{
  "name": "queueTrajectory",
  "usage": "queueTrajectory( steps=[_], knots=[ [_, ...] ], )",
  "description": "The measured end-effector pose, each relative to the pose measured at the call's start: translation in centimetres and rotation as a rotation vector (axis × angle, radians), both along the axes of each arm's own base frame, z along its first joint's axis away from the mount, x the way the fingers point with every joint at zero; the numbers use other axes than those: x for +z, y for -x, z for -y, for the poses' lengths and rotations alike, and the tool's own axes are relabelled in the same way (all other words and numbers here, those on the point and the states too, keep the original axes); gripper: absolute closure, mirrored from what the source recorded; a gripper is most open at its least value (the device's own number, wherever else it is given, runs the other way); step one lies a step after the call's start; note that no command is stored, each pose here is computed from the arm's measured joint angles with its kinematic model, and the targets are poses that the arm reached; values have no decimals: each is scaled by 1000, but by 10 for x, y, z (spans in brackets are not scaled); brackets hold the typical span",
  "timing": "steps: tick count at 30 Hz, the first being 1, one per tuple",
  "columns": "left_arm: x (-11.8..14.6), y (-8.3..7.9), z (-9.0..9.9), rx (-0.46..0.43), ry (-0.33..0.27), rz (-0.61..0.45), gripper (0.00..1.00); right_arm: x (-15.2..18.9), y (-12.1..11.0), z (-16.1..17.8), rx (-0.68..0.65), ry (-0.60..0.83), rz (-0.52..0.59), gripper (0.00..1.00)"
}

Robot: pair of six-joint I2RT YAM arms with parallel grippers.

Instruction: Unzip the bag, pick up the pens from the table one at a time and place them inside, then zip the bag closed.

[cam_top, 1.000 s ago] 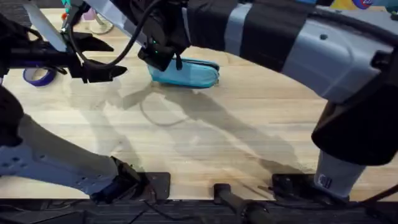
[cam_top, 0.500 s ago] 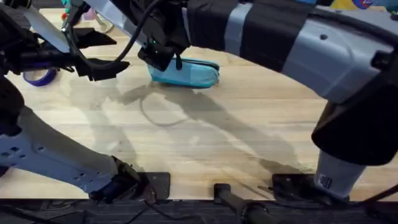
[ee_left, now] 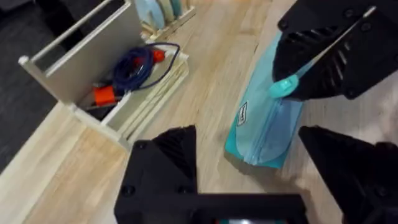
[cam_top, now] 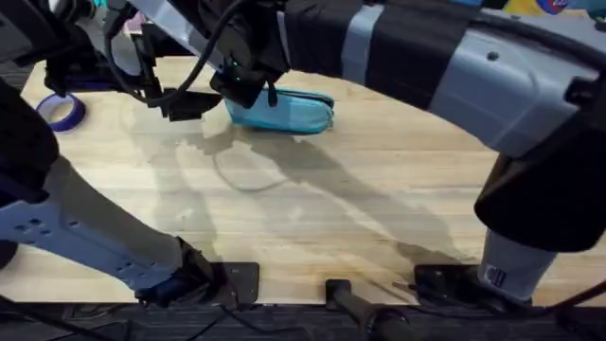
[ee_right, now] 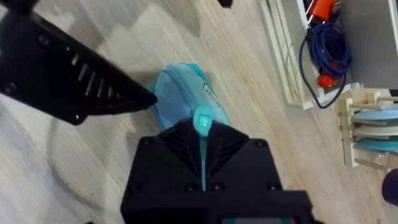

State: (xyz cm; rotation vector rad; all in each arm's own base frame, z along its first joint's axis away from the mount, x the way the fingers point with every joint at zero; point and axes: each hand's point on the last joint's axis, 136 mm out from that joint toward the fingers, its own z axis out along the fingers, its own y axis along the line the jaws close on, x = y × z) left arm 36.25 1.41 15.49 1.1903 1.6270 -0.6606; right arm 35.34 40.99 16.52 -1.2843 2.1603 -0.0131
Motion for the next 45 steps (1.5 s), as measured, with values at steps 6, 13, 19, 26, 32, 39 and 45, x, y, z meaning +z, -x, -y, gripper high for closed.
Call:
queueTrajectory(
  steps=[6, 13, 19, 26, 32, 39, 45],
  knots=[
    [-14, -1, 4, -28, 11, -11, 8, 0, 0, 0, 0, 0, 0, 970],
    [-38, -6, 7, -18, 121, -70, 7, 0, 0, 0, 0, 0, 0, 970],
    [-38, -8, 8, -8, 171, -73, 7, 0, 0, 0, 0, 0, 0, 970],
    [-36, -9, 8, -5, 181, -62, 7, 0, 0, 0, 0, 0, 0, 970],
    [-35, -9, 8, -4, 182, -58, 7, 0, 0, 0, 0, 0, 0, 970],
    [-35, -9, 8, -4, 183, -58, 244, 0, 0, 0, 0, 0, 0, 970],
    [-35, -8, 12, -12, 187, -66, 929, 2, -4, 0, -7, -9, 8, 970]
  ],
)
